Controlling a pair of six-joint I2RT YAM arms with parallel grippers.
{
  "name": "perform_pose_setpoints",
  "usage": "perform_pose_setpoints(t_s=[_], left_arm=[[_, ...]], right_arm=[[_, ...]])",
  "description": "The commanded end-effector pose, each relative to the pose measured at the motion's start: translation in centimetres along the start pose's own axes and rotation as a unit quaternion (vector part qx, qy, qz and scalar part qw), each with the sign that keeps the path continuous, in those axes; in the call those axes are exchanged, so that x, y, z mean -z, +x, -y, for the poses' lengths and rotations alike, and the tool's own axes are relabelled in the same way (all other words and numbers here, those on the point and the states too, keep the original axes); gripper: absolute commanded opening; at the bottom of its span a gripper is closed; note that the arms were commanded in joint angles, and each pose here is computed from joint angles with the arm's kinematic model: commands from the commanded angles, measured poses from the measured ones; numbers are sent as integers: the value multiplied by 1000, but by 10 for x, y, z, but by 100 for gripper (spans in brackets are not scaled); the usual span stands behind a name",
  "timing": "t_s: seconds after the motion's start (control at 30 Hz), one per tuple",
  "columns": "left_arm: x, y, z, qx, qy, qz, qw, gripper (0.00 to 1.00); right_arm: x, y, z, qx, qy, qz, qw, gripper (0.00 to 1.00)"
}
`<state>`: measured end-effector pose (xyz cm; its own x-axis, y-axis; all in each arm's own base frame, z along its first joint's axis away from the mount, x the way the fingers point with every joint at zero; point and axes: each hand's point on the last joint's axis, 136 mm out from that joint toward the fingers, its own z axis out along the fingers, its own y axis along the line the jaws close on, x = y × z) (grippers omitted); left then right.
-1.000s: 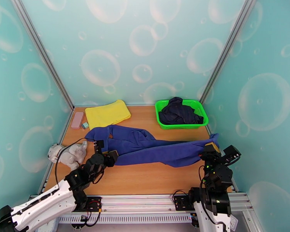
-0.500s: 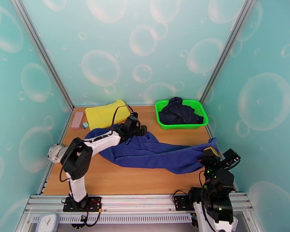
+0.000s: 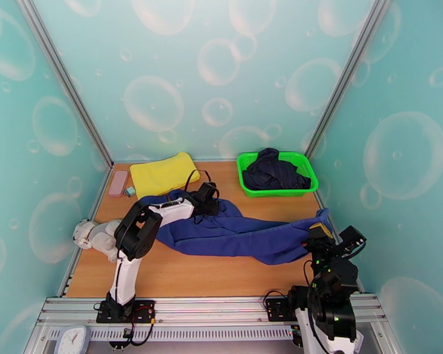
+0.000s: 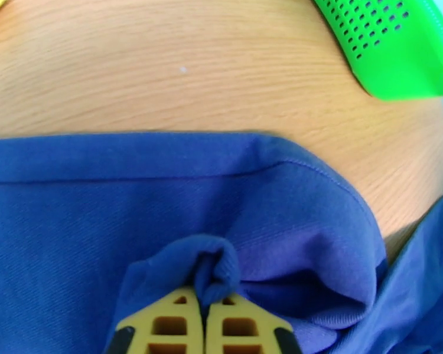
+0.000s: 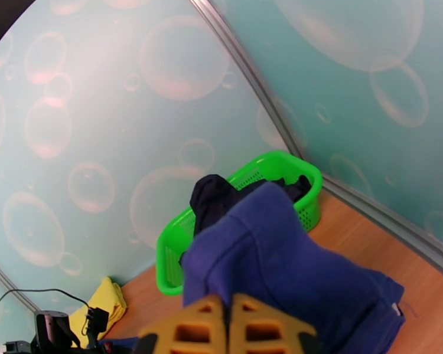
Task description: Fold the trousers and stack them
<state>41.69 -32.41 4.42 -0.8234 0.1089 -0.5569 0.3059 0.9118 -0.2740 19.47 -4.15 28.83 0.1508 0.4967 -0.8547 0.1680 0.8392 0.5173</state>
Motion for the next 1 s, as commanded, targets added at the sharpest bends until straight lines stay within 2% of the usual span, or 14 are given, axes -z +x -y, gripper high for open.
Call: perform_pose_setpoints(t_s=[0.0,0.23,0.33,0.4,0.47,0.5,0.53,0.63,0.7,0.8,0.83,0.87,0.9,0.97], left_arm=[[62,-57,-46,58,-19,82,995,0],[213,-148,-122,133,-57,249,958,0],[258,-169,-142,154,-88,300,937,0],[272,-166,-151,171,-105,318,927,0],[270,-151,-159,187,-114,323,921,0],[263,-142,-162,193,-113,319,921,0],[253,-133,-163,196,-110,310,924,0],[218,-103,-165,203,-94,276,935,0],[199,-84,-166,205,-90,254,941,0],[184,-61,-164,201,-91,232,947,0],[182,-55,-163,199,-92,230,948,4],[181,-48,-160,195,-91,228,949,12],[182,-43,-156,187,-87,230,951,25],[184,-33,-149,161,-90,231,955,42]], right_arm=[[-2,-28,-51,20,-137,68,988,0],[-35,-36,-96,62,-252,110,959,0],[-26,-40,-133,139,-353,154,912,0],[-14,-35,-135,163,-378,182,893,0],[-11,-20,-116,150,-355,185,904,0],[-9,-7,-104,143,-341,180,912,9],[-7,3,-94,138,-332,174,917,13],[-6,43,-60,110,-294,135,940,7],[-12,61,-46,87,-272,93,954,16],[-14,76,-54,96,-282,23,954,26],[-13,72,-56,98,-279,26,955,31],[-13,67,-55,100,-267,27,958,35],[-15,62,-55,107,-252,22,962,37],[-12,48,-58,119,-232,12,965,40]])
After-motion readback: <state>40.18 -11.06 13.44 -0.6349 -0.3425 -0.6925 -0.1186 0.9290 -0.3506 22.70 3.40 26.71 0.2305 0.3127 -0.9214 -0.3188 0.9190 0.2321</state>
